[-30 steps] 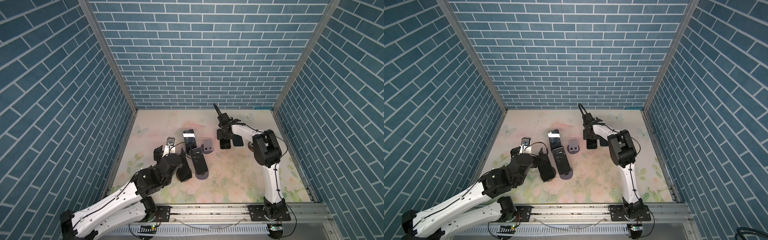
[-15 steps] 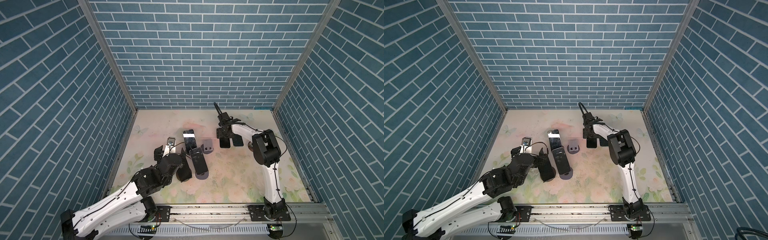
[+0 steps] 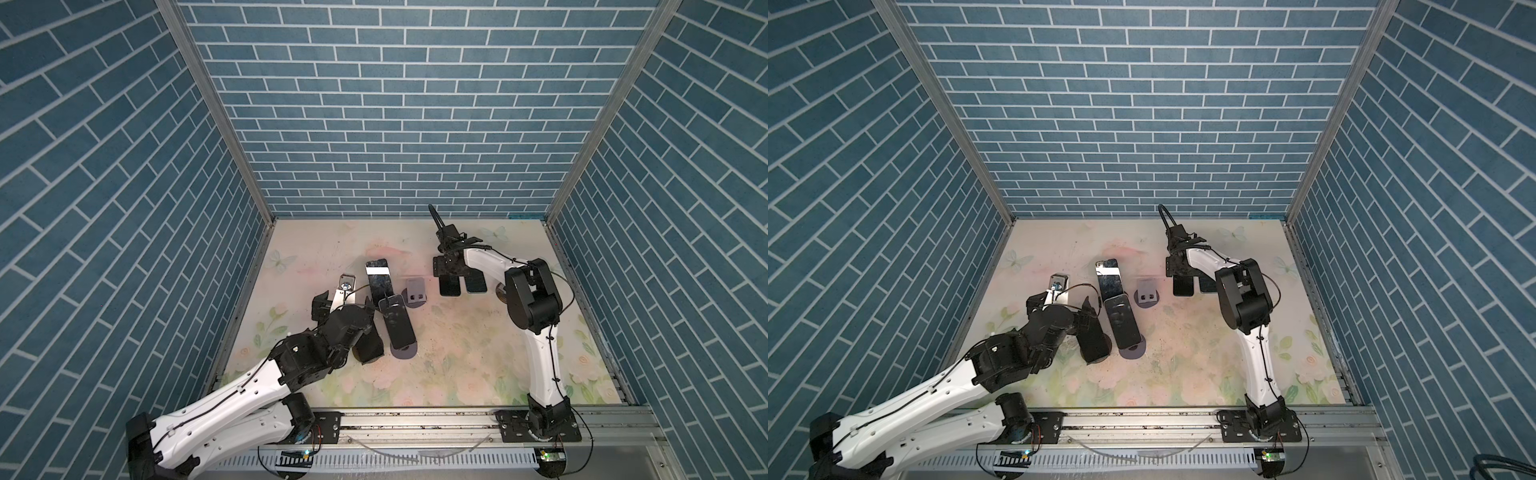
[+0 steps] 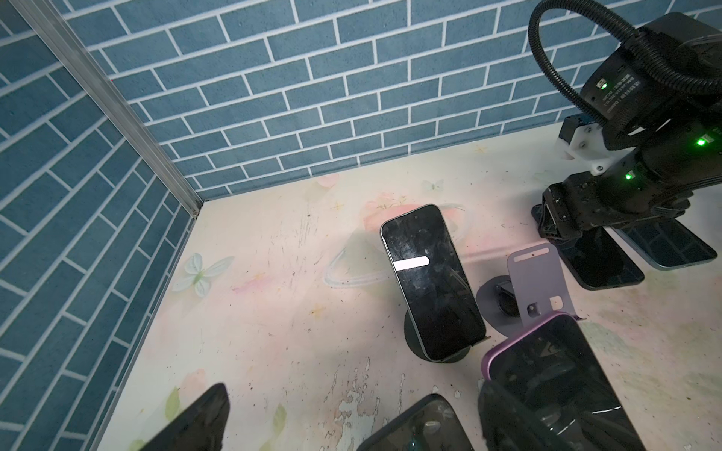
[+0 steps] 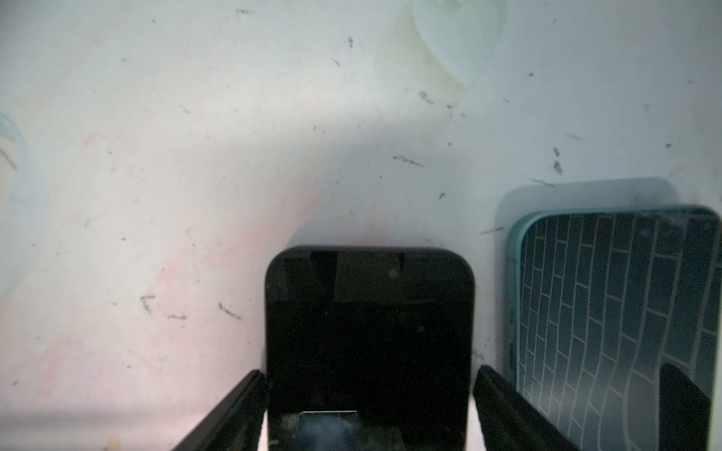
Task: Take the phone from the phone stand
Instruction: 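Open the right gripper to release the black phone on the table, then move the right gripper back toward the grey stands near the left gripper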
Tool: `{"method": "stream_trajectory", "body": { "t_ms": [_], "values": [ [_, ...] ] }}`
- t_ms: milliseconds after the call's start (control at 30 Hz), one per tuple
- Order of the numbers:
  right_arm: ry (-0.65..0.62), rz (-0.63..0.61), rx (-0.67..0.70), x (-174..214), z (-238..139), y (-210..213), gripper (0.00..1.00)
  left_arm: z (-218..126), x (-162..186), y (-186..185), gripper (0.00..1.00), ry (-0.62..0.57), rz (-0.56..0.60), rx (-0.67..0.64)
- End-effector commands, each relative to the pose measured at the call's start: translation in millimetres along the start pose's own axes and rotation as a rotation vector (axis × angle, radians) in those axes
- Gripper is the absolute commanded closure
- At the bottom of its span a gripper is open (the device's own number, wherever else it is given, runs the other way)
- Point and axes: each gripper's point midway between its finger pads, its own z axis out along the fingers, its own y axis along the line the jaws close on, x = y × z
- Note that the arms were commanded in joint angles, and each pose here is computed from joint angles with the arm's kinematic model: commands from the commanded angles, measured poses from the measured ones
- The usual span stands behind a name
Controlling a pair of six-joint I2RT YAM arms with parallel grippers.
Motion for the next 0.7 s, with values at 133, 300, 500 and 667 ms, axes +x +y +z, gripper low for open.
{"method": "stream_trajectory", "body": {
  "t_ms": [133,300,500,667],
  "values": [
    [-0.004,0.015,-0.012,4,-35,-7,0.15,-2,-8,-1,0.0,-0.004,-0.013,0.011],
    [-0.048,0.023,-0.021,-1,-57,-10,0.15,-2,-7,-2,0.0,0.004,-0.021,0.016],
    [-0.08,0.047,-0.056,-1,-81,-9,0.15,-1,-4,-3,0.0,0.01,-0.033,0.02],
    [-0.105,0.072,-0.139,5,-99,6,0.11,-1,-4,-3,0.0,0.009,-0.039,0.022]
  ]
}}
